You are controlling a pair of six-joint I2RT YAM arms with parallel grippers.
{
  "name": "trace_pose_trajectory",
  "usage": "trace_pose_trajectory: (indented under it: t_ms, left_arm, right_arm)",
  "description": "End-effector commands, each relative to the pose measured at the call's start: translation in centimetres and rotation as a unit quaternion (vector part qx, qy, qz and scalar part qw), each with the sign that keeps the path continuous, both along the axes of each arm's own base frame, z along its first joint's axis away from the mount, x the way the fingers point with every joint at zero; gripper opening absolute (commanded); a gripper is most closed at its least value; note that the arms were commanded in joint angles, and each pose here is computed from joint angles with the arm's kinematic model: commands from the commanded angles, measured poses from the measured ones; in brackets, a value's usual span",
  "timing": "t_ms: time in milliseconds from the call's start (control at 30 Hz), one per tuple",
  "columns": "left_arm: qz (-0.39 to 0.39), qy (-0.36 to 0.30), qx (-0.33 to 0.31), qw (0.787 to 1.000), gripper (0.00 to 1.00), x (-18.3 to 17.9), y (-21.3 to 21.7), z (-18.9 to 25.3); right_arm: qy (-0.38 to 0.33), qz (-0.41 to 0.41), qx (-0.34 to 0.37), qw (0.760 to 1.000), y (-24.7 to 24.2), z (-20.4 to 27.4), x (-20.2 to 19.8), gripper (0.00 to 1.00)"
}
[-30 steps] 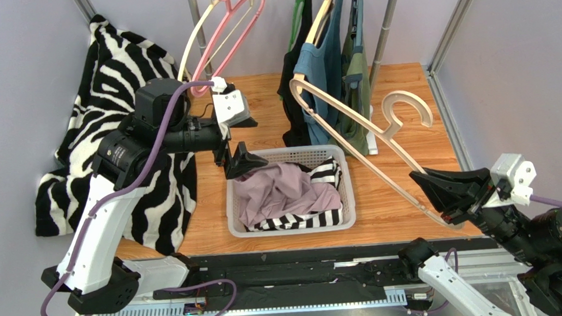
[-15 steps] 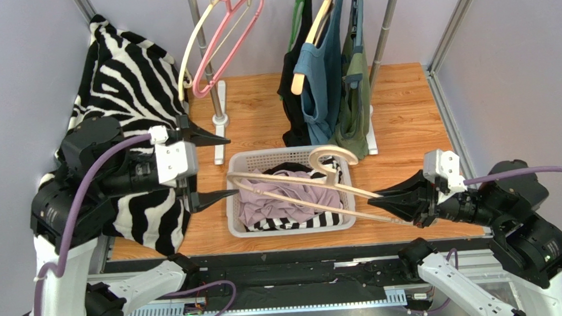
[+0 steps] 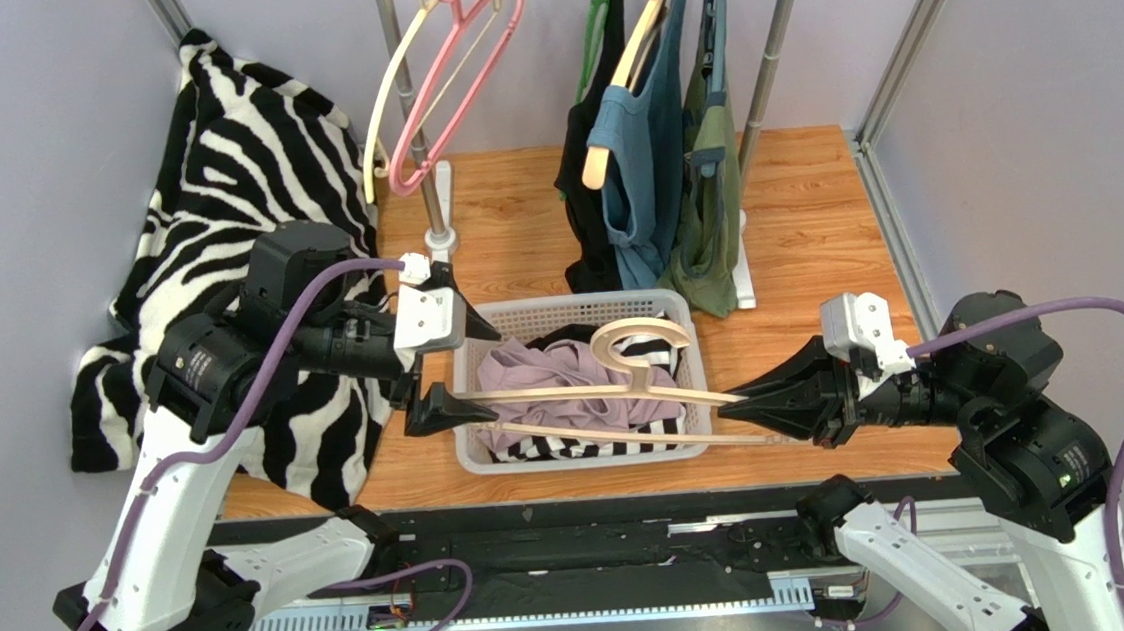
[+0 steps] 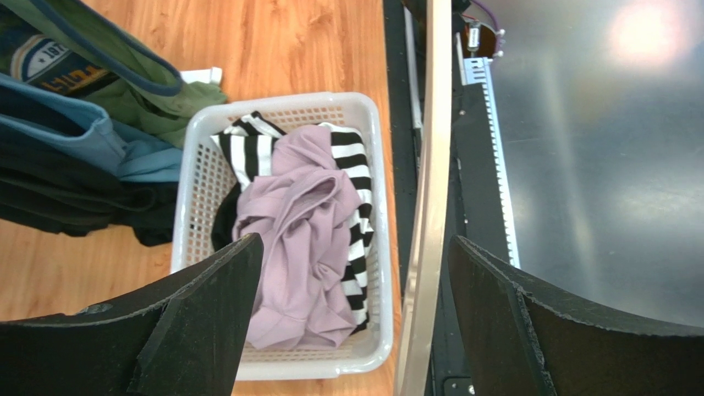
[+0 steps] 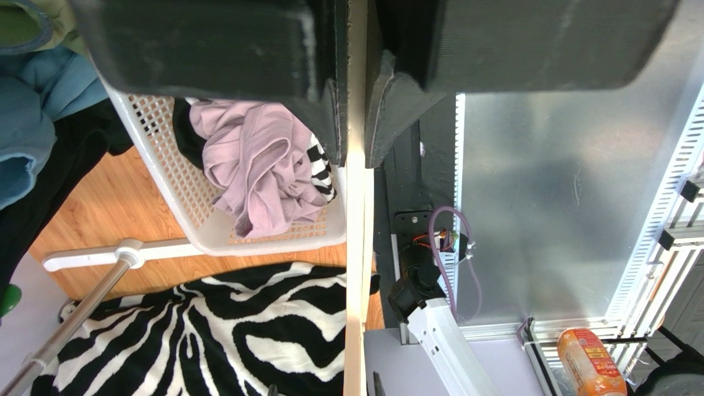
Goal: Remove the tank top from the hanger
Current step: Place the hanger at the clothesline.
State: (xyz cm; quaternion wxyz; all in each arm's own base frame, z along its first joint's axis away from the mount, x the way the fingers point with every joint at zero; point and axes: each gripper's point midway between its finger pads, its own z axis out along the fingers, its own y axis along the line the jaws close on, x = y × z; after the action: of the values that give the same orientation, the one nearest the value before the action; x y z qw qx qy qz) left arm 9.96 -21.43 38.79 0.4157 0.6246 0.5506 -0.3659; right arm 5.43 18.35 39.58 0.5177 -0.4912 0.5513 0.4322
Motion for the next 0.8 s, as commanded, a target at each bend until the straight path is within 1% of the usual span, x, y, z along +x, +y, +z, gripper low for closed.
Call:
trace_pose_trajectory:
  t_ms: [0,33,100,200,300,400,433,467,500,533,567,600,667,700,733,767]
  left_arm:
    - [-0.038,0.0,-0.018,0.999,0.89,-2.3,0.5,0.8]
    - [-0.04,0.011,-0.013,0.999,0.9,-2.7,0.7,0.6]
    - [-0.051,0.023,-0.011,0.998,0.93,-3.6,0.9,0.3]
    - [-0.048,0.04,-0.011,0.998,0.99,-4.2,1.3,0.2]
    - [-0.059,0.054,-0.025,0.996,0.99,-5.2,1.5,0.5]
    - [-0.057,0.058,-0.037,0.996,0.97,-4.9,1.2,0.9]
    - [-0.059,0.056,-0.039,0.996,0.85,-4.8,1.1,1.0]
    - [-0.061,0.057,-0.039,0.996,0.76,-4.7,1.0,1.0]
    - [-0.059,0.06,-0.038,0.996,0.65,-4.6,1.0,1.0]
    - [-0.054,0.055,-0.041,0.996,0.41,-4.3,0.8,1.2]
    - [-0.05,0.054,-0.04,0.997,0.32,-4.1,0.8,1.2]
    - [-0.047,0.05,-0.039,0.997,0.27,-4.0,0.8,1.2]
    - [-0.045,0.046,-0.038,0.997,0.24,-3.8,0.8,1.3]
    - [-0.044,0.045,-0.038,0.997,0.21,-3.8,0.8,1.3]
    - [-0.043,0.045,-0.039,0.997,0.1,-3.8,0.9,1.3]
    - [-0.043,0.043,-0.039,0.997,0.01,-3.8,0.9,1.3]
  right_arm:
    - [-0.053,0.013,0.022,0.998,0.3,2.5,0.1,0.0]
    - [-0.056,0.013,0.024,0.998,0.3,2.6,0.2,0.0]
    - [-0.06,0.01,0.025,0.998,0.4,2.8,0.4,0.0]
    - [-0.065,0.007,0.029,0.997,0.5,3.2,0.7,0.0]
    - [-0.064,0.01,0.031,0.997,0.7,3.4,0.9,0.0]
    - [-0.06,0.013,0.034,0.998,0.9,3.7,1.0,0.0]
    - [-0.061,0.016,0.036,0.997,0.9,3.9,1.0,0.0]
    - [-0.06,0.016,0.037,0.997,0.9,4.0,0.9,0.0]
    - [-0.062,0.016,0.038,0.997,0.9,4.1,0.9,0.0]
    - [-0.062,0.016,0.038,0.997,0.9,4.1,0.9,0.0]
    - [-0.062,0.015,0.038,0.997,0.9,4.1,0.9,0.0]
    - [-0.062,0.013,0.038,0.997,0.9,4.1,1.0,0.0]
    - [-0.06,0.012,0.038,0.997,0.9,4.0,1.0,0.0]
    - [-0.06,0.005,0.037,0.998,0.9,4.0,1.4,0.0]
    - [-0.06,0.0,0.039,0.997,0.9,4.0,1.6,0.0]
    - [-0.062,-0.005,0.04,0.997,0.8,4.1,1.7,0.0]
